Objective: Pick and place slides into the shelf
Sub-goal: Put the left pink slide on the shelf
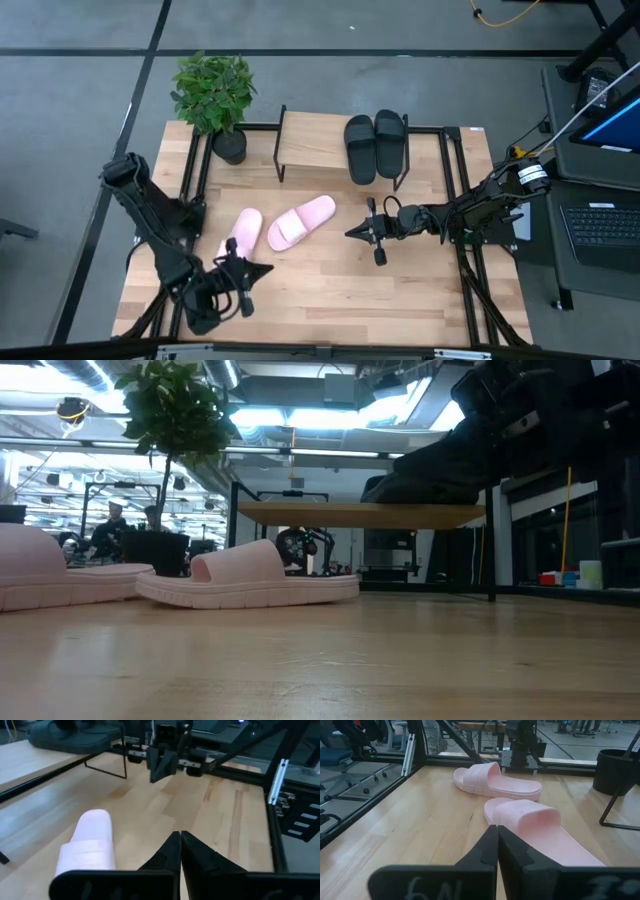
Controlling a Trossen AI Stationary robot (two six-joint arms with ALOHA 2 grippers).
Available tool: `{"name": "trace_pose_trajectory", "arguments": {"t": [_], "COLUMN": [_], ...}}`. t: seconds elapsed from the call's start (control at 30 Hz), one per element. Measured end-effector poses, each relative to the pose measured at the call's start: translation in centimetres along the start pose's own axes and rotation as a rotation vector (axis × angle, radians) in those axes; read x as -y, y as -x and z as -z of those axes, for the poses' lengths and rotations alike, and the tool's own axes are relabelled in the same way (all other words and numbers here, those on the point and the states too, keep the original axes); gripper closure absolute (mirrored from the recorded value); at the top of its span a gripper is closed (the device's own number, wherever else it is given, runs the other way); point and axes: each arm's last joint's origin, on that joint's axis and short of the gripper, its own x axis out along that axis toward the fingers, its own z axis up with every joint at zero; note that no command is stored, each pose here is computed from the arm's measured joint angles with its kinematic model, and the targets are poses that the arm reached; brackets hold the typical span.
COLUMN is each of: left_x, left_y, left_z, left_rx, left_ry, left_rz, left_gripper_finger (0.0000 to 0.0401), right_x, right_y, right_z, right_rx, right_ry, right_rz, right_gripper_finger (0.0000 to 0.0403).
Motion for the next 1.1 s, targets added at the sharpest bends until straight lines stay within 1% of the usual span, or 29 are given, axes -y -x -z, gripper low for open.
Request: {"name": "trace_pose_trajectory", "arguments": {"t": [0.13,0.27,0.43,0.6,0.73,0.83,0.97,1.03,1.1], "left_x": [1.0,1.1,0.9,1.0,1.5,2.5,3.6,3.5,3.3], "left_y": [-0.1,-0.6,-1.8,-2.6,-2.0,-1.5,-1.2,-1.2,-1.1], "left_z": [-0.2,0.3,1.4,2.6,2.1,1.7,1.6,2.0,2.6], "left_rx": [-0.006,-0.039,-0.116,-0.274,-0.387,-0.444,-0.456,-0.486,-0.547], "left_ry": [0.004,0.063,0.119,0.198,0.217,0.204,0.139,0.13,0.133], "left_rz": [-0.029,-0.066,-0.149,-0.275,-0.42,-0.48,-0.481,-0.524,-0.592], "left_gripper_finger": [0.04,0.04,0.0401,0.0401,0.0401,0.0401,0.0401,0.0401,0.0401], "right_x": [0.0,0.0,0.0,0.0,0.0,0.0,0.0,0.0,0.0], "right_y": [0.0,0.0,0.0,0.0,0.0,0.0,0.0,0.0,0.0], "right_z": [0.0,0.0,0.0,0.1,0.2,0.2,0.2,0.2,0.2], "right_rx": [0.0,0.0,-0.001,-0.012,-0.024,-0.024,-0.024,-0.024,-0.024], "right_ry": [0.0,0.0,0.002,0.006,0.008,0.008,0.024,0.03,0.031], "right_rz": [0.0,0.0,0.0,-0.001,0.0,0.0,0.0,0.0,0.0], "right_gripper_finger": [0.0393,0.0393,0.0393,0.0393,0.0393,0.0393,0.0393,0.0393,0.0393]}}
